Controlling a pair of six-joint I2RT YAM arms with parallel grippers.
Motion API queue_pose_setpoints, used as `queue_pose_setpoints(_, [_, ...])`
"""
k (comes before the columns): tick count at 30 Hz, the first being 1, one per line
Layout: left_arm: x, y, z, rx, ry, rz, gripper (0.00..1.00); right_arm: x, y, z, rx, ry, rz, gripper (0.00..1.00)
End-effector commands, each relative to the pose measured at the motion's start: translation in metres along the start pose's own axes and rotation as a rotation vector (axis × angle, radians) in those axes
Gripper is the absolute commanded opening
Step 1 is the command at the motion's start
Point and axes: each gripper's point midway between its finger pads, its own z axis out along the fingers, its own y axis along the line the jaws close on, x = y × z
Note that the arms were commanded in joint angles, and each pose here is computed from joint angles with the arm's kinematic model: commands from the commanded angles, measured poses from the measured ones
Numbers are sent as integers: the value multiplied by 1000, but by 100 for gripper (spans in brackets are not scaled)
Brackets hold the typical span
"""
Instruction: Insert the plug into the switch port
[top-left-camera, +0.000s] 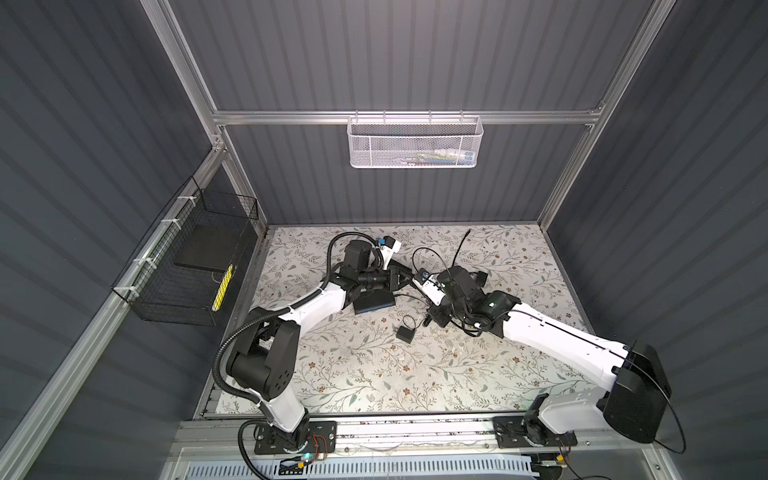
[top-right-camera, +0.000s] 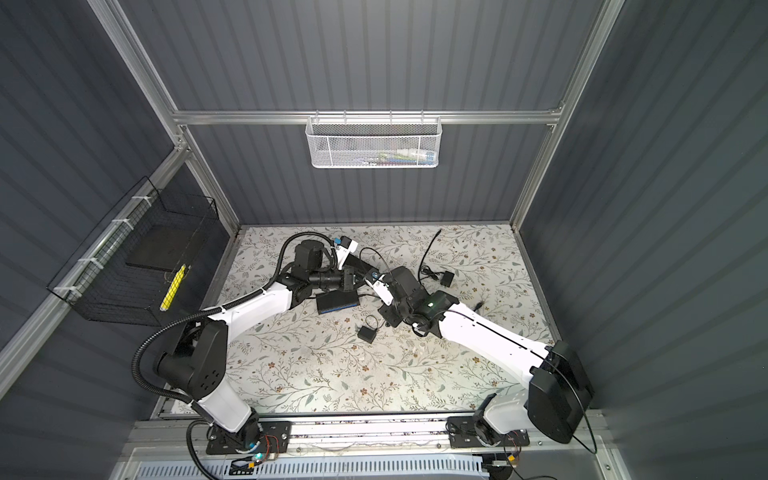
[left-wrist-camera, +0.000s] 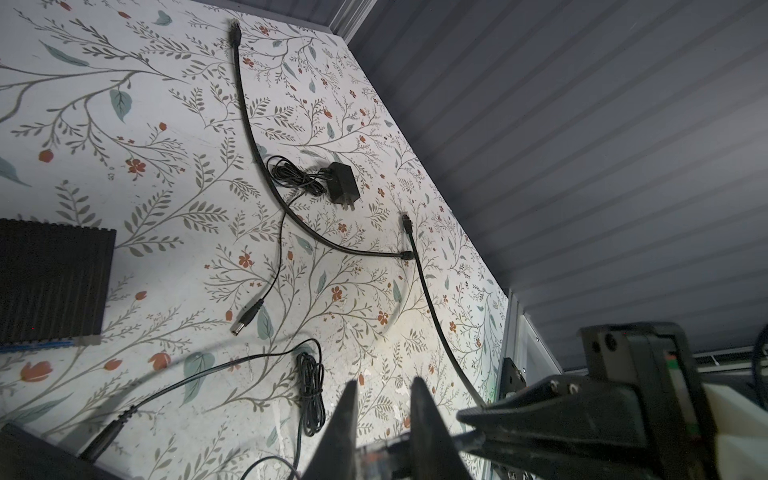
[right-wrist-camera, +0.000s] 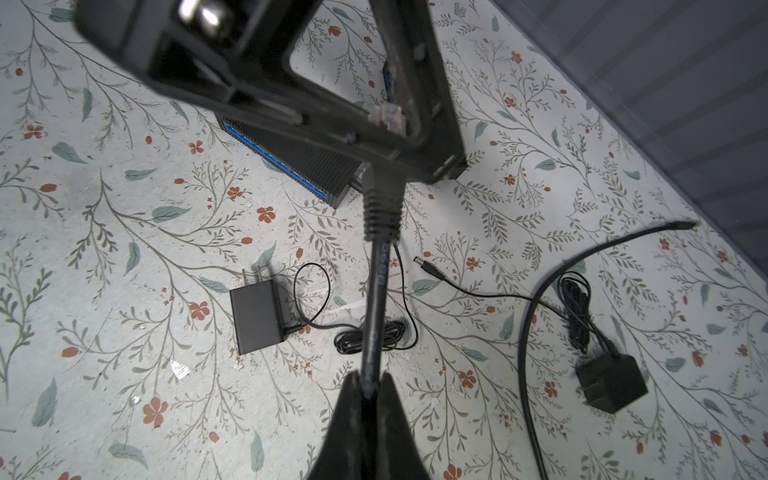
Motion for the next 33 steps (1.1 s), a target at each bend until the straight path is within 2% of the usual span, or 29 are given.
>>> queue_pose_setpoints(1, [-2,-8,2,29,9,4,20,-3,-8,5,57,-19,0,0])
queue_pose_setpoints(4, [-3,-8,2,29,6,6,16,0,-9,9,69,-12,9,3])
queue_pose_setpoints(9, [-4,-10,1,28,2,12,13,7,-9,14,78,-4,30,14])
queue_pose_setpoints(11, [-4,-9,1,28,2,11,13,8,-7,14,62,-8,42,21])
queue_pose_setpoints(13, [-5,-10,1,28,0,13,13,9,-4,12,31,-13,53,32])
queue_pose_setpoints(17, [-5,-10,0,28,-1,20,13,6,-2,0,-38,-53,97,43])
queue_pose_setpoints(23, [-8,-16,0,49,1,30,13,-20,-11,-14,-101,-213,124,44])
queue_pose_setpoints(33, [-8,-21,-4,55,2,37,13,-51,-10,15,-140,-228,64,41])
